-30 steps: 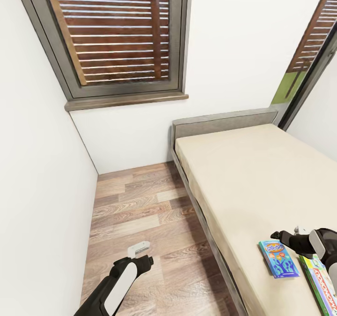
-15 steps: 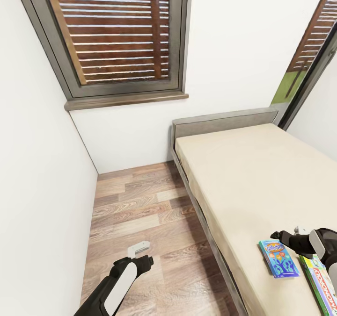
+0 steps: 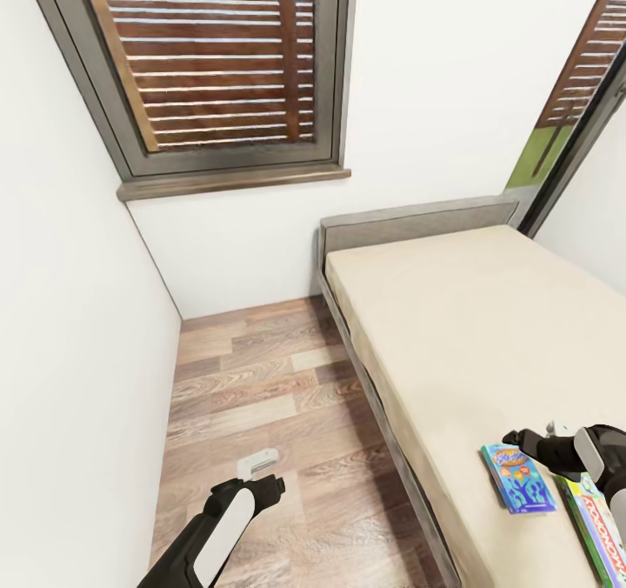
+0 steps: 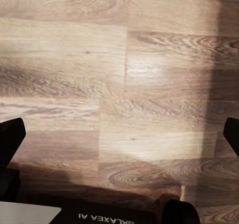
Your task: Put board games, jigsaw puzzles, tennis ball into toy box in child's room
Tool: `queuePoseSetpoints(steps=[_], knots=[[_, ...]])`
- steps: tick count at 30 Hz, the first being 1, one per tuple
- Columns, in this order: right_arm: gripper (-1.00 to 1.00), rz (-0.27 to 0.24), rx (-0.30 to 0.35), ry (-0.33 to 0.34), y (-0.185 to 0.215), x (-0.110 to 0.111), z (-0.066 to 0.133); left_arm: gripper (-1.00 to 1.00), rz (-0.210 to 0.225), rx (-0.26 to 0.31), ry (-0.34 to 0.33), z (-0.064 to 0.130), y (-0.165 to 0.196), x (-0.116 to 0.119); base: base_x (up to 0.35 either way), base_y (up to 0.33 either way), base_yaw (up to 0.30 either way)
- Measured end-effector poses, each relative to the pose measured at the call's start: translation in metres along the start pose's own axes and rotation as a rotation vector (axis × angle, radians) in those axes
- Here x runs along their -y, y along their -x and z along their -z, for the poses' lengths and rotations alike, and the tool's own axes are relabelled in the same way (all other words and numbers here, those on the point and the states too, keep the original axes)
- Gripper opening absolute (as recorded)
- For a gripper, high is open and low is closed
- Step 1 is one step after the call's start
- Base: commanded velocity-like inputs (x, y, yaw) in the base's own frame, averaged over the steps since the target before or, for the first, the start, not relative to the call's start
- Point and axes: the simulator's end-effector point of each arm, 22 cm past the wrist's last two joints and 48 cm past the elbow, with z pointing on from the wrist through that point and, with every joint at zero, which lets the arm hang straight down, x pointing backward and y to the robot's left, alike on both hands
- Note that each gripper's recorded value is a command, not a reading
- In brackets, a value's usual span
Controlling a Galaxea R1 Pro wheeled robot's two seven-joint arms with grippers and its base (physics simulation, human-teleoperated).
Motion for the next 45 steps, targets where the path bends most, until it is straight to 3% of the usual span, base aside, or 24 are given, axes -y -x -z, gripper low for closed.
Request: queuePoseSetpoints(steps=[17,45], knots=[[1.00,0.000,-0.017,-0.010,-0.0061,0.0033,-0.0076,1.00,-0.001,-0.015,0.008,-0.0062,-0.0062,-0.0041,0.000,0.000,0.000],[1.00,0.001,-0.027,-0.008,-0.0101,0.0015,-0.0097,1.00,0.009,0.006,0.016,-0.0074,-0.0013,-0.0088,0.000,0.000,0.000]])
